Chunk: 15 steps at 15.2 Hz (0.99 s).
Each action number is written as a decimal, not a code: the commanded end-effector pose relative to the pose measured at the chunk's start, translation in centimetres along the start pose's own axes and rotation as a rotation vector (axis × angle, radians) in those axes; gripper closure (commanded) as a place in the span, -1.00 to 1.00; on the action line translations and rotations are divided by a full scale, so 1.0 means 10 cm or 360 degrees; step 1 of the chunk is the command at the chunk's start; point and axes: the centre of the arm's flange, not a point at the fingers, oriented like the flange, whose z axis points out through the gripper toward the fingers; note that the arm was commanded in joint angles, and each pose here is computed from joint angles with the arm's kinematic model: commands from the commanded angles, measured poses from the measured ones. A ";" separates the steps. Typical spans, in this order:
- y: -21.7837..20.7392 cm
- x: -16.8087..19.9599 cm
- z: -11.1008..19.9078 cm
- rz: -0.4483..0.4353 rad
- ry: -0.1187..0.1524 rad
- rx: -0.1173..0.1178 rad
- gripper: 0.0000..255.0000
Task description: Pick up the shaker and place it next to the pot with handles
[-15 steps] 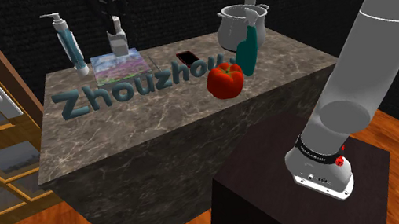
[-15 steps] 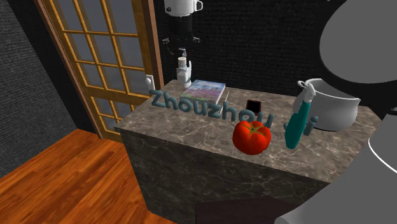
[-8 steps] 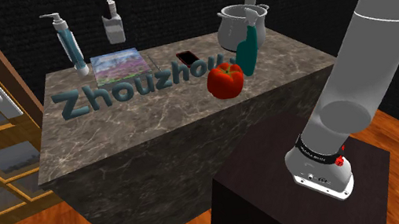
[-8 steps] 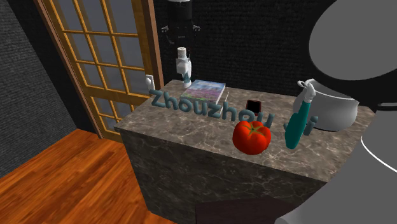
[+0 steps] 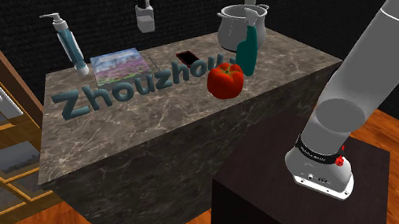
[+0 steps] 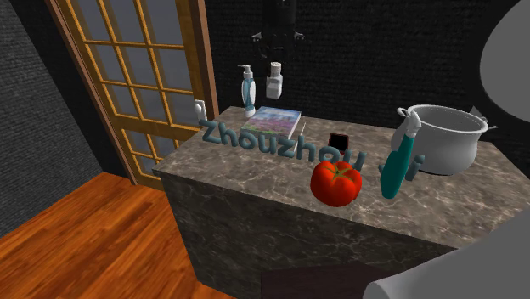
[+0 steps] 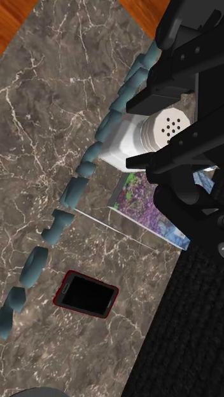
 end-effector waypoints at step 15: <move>2.01 -0.67 -0.06 -0.0003 0.0001 0.0002 1.00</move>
